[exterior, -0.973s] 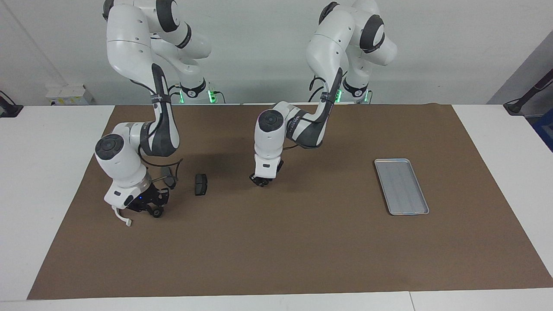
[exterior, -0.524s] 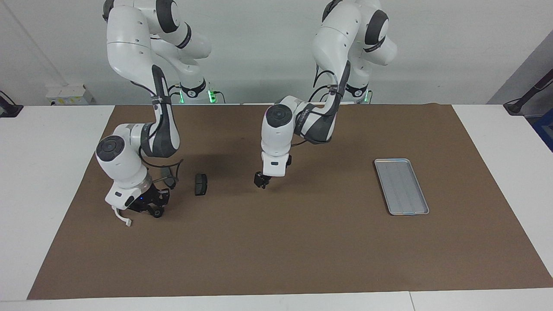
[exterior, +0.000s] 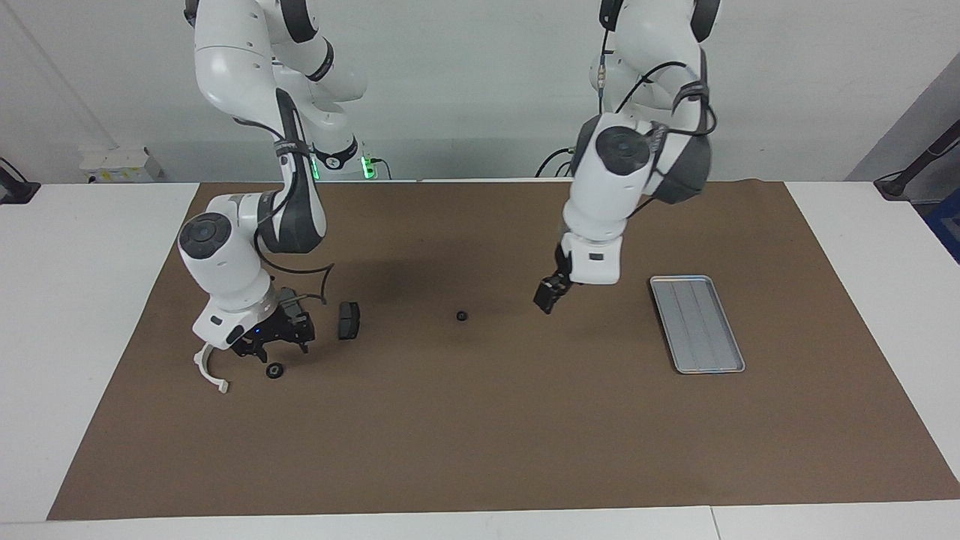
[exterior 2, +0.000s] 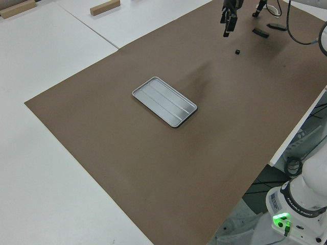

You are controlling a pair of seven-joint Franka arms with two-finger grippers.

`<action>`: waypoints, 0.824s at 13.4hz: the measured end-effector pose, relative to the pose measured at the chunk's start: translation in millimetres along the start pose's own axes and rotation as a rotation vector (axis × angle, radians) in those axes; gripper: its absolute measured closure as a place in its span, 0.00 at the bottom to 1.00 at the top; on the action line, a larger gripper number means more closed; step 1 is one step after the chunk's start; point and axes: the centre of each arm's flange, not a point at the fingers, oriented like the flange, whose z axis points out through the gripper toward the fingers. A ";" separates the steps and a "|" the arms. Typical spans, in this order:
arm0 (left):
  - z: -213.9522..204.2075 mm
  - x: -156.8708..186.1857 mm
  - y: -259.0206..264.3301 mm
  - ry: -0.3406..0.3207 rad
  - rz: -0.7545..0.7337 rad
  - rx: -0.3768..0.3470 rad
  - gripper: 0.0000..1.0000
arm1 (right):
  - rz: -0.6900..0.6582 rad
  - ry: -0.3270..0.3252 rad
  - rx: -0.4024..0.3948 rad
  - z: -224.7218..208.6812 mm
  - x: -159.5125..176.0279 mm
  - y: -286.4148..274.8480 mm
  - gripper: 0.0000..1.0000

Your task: Place bearing gear from tray to pile

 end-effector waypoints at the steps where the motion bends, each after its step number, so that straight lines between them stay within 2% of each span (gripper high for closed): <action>1: -22.5 22.1 -30.7 -0.011 0.032 0.007 0.00 | 0.019 -0.004 0.001 -10.3 3.1 -22.3 0.18; 3: -56.2 49.2 -79.9 -0.028 0.093 0.012 0.00 | 0.066 -0.015 0.003 -26.4 5.8 -76.5 0.20; 6: -91.8 70.7 -141.8 -0.061 0.213 0.019 0.00 | 0.150 -0.029 0.002 -41.3 0.1 -172.2 0.19; 9: -113.1 74.2 -187.0 -0.096 0.286 0.024 0.00 | 0.188 -0.022 0.005 -53.5 -17.2 -266.7 0.20; 11: -119.5 67.2 -206.5 -0.111 0.300 0.027 0.00 | 0.176 -0.011 0.011 -61.1 -29.3 -309.9 0.20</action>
